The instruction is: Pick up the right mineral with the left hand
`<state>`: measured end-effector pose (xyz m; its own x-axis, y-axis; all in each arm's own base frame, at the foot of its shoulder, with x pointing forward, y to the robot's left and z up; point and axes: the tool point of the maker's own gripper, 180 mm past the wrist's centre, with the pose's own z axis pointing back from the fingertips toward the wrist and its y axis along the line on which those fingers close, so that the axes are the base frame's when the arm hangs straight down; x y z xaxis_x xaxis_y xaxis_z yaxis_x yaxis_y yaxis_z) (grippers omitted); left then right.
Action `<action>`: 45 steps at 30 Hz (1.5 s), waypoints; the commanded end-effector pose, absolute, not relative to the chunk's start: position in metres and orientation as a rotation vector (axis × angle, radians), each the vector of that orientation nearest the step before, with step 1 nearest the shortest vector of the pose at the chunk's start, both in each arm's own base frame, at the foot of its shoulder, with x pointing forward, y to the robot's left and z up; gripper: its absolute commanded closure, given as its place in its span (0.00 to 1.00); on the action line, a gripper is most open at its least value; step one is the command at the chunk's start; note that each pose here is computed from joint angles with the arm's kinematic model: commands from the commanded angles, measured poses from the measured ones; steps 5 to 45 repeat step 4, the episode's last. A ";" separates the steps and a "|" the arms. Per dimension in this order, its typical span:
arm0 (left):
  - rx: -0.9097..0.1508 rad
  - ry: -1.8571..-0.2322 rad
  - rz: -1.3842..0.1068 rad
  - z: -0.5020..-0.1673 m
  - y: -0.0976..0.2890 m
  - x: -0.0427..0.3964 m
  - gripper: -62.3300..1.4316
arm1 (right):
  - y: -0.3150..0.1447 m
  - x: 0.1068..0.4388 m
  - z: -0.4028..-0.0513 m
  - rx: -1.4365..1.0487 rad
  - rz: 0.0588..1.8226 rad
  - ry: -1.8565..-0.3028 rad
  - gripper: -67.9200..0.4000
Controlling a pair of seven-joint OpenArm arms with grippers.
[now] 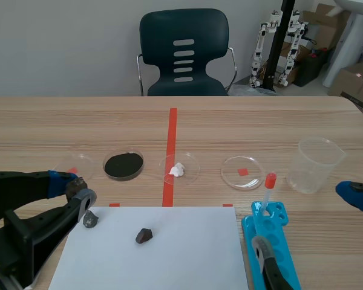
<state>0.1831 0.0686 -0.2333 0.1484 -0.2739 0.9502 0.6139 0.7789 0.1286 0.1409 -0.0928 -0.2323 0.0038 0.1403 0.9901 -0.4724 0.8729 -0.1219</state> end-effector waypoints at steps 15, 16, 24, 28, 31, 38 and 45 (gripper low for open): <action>-0.336 -1.307 -0.645 -0.225 0.065 0.185 0.83 | -0.092 0.142 -0.226 0.289 0.488 -1.518 0.04; -0.336 -1.307 -0.645 -0.225 0.065 0.185 0.83 | -0.092 0.142 -0.226 0.289 0.488 -1.518 0.04; -0.336 -1.307 -0.645 -0.225 0.065 0.185 0.83 | -0.092 0.142 -0.226 0.289 0.488 -1.518 0.04; -0.336 -1.307 -0.645 -0.225 0.065 0.185 0.83 | -0.092 0.142 -0.226 0.289 0.488 -1.518 0.04; -0.336 -1.307 -0.645 -0.225 0.065 0.185 0.83 | -0.092 0.142 -0.226 0.289 0.488 -1.518 0.04; -0.336 -1.307 -0.645 -0.225 0.065 0.185 0.83 | -0.092 0.142 -0.226 0.289 0.488 -1.518 0.04; -0.336 -1.307 -0.645 -0.225 0.065 0.185 0.83 | -0.092 0.142 -0.226 0.289 0.488 -1.518 0.04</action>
